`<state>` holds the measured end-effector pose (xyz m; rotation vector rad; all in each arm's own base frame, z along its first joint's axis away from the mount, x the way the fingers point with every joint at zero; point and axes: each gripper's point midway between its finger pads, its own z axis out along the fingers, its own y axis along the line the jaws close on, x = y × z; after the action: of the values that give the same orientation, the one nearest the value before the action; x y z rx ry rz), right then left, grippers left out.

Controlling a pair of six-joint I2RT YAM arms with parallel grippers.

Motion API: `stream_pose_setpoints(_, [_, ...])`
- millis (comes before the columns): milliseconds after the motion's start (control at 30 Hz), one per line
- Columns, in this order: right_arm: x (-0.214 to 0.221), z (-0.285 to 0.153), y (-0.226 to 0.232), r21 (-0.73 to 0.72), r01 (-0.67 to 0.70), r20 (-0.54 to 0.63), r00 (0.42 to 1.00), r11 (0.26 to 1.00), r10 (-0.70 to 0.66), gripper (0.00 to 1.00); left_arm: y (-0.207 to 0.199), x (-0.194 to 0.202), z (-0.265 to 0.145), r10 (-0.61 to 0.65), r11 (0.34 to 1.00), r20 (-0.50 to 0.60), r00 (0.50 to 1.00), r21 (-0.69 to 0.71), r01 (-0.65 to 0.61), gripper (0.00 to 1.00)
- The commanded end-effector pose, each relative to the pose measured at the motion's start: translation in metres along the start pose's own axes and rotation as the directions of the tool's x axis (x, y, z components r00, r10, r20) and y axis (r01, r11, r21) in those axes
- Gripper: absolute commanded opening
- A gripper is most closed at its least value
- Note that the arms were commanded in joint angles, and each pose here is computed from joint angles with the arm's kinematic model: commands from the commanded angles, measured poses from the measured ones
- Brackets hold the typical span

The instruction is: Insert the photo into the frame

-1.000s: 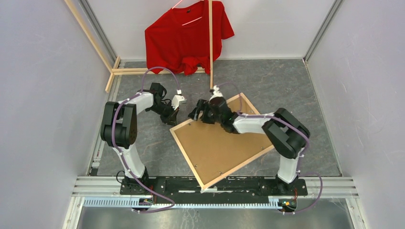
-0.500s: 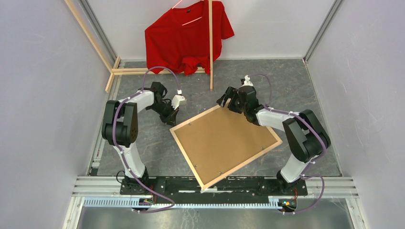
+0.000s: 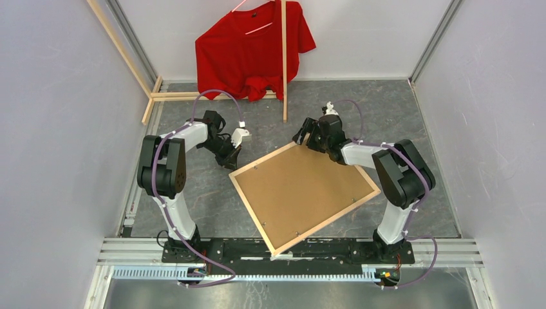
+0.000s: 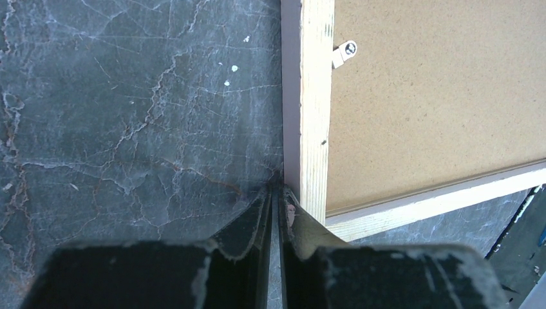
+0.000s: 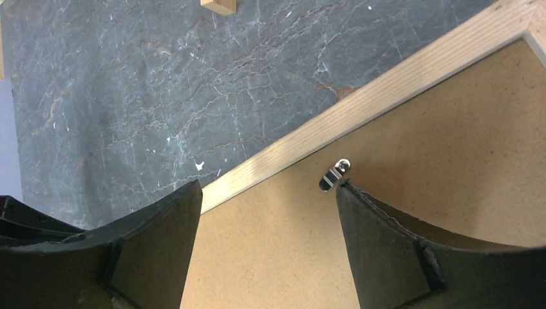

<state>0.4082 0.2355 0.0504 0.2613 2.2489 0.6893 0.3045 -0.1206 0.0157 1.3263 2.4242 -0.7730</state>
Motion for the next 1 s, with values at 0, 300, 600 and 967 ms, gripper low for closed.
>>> stream_pose_setpoints(0, [-0.009, 0.01, -0.006, 0.026, 0.004, 0.021, 1.0, 1.0, -0.005, 0.83, -0.007, 0.017, 0.008, -0.025, 0.999, -0.062, 0.998, 0.026, 0.027, 0.15])
stream_pose_setpoints(300, [-0.009, 0.016, -0.005, 0.023, -0.017, 0.018, 1.0, 1.0, 0.016, 0.83, -0.006, 0.02, 0.008, -0.021, 0.999, -0.068, 0.997, 0.023, 0.023, 0.14])
stream_pose_setpoints(600, [-0.011, 0.022, -0.006, 0.028, -0.034, 0.023, 0.999, 0.999, 0.033, 0.82, -0.006, 0.021, 0.008, -0.012, 1.0, -0.073, 0.997, 0.02, 0.013, 0.14])
stream_pose_setpoints(967, [-0.014, 0.019, -0.003, 0.022, -0.03, 0.026, 0.999, 0.999, 0.029, 0.82, -0.007, 0.022, 0.007, -0.006, 1.0, -0.076, 0.997, 0.02, 0.008, 0.13])
